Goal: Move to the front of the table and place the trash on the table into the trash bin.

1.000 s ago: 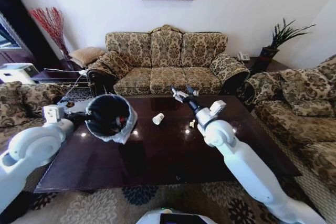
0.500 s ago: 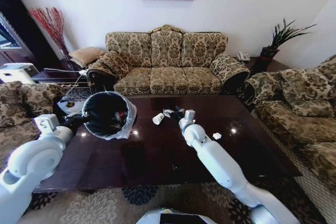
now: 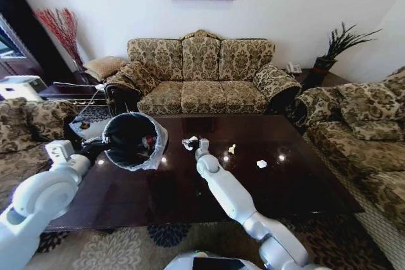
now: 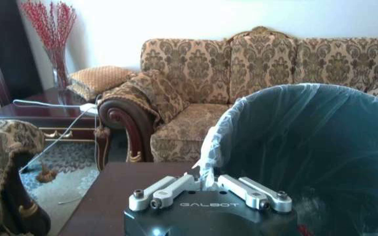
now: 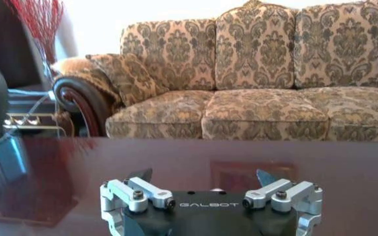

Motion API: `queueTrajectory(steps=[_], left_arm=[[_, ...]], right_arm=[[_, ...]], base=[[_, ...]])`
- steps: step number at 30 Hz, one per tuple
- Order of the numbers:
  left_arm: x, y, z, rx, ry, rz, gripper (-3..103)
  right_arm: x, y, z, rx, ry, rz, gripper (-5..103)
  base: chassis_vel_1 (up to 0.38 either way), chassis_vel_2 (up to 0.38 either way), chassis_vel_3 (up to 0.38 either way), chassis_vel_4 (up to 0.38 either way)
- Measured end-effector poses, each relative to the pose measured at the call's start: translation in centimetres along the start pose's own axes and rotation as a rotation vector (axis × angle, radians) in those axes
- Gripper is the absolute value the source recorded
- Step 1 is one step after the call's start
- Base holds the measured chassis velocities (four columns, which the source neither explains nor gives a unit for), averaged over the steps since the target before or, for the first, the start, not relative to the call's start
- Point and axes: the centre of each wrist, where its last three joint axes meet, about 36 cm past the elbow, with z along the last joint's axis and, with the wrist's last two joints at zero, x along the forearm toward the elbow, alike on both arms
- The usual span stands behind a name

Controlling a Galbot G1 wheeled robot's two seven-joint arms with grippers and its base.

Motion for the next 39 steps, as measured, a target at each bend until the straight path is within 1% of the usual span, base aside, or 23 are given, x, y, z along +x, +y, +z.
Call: queueTrajectory(steps=[1,4,6,8,9,11,15,17,20,23,26,28,31,34,38,39], left_arm=[[0.0,0.0,0.0,0.0,0.0,0.0,1],[-0.1,0.1,0.0,0.0,0.0,0.002,1],[-0.2,0.1,0.0,-0.001,0.001,0.001,1],[-0.2,0.2,-0.1,-0.003,0.001,0.002,1],[-0.2,0.2,-0.1,-0.003,0.001,0.002,1],[-0.2,0.2,-0.1,-0.004,0.001,0.002,1],[-0.3,0.3,0.0,-0.004,0.003,0.001,1],[-0.4,0.3,0.0,-0.004,0.002,-0.002,1],[-0.4,0.3,0.0,-0.003,0.004,-0.001,1],[-0.4,0.3,0.0,-0.003,0.006,-0.002,1],[-0.4,0.4,0.0,-0.006,0.006,-0.002,1],[-0.4,0.4,0.0,-0.006,0.006,-0.001,1],[-0.4,0.3,0.0,-0.009,0.009,0.001,1],[-0.3,0.2,0.1,-0.007,0.009,0.002,1],[-0.3,0.3,0.1,-0.004,0.01,0.0,1],[-0.3,0.3,0.1,-0.004,0.01,0.0,1]], right_arm=[[0.0,0.0,0.0,0.0,0.0,0.0,100],[-0.3,0.0,2.5,0.004,0.011,0.014,100],[-0.4,-0.2,3.0,0.007,0.012,0.017,100],[-0.7,-1.5,4.9,0.043,0.023,0.044,100],[-0.7,-1.5,4.9,0.043,0.023,0.044,100],[-0.9,-2.3,6.1,0.062,0.041,0.065,100],[-0.8,-2.4,6.6,0.059,0.041,0.056,100],[-0.7,-2.5,7.1,0.042,0.026,0.039,100],[-0.6,-2.5,7.3,0.035,0.017,0.023,100],[-0.7,-2.7,7.7,0.037,0.019,0.02,100],[-1.2,-3.8,8.6,0.048,0.025,0.035,100],[-1.4,-4.0,8.8,0.05,0.026,0.036,100],[-1.7,-4.9,9.5,0.051,0.02,0.035,100],[-1.7,-4.9,9.5,0.04,0.006,0.012,100],[-1.4,-4.2,9.2,0.032,-0.034,-0.043,100],[-1.4,-4.2,9.2,0.032,-0.034,-0.043,100]], base=[[0.0,0.0,0.0,0.0],[0.0,0.0,0.0,0.0],[0.0,0.0,0.0,0.0],[0.0,0.0,0.0,0.0],[0.0,0.0,0.0,0.0],[0.0,0.0,0.0,0.0],[0.0,0.0,0.0,0.0],[0.0,0.0,0.0,0.0],[0.0,0.0,0.0,0.0],[0.0,0.0,0.0,0.0],[0.0,0.0,0.0,0.0],[0.0,0.0,0.0,0.0],[0.0,0.0,0.0,0.0],[0.0,0.0,0.0,0.0],[0.0,0.0,0.0,0.0],[0.0,0.0,0.0,0.0]])
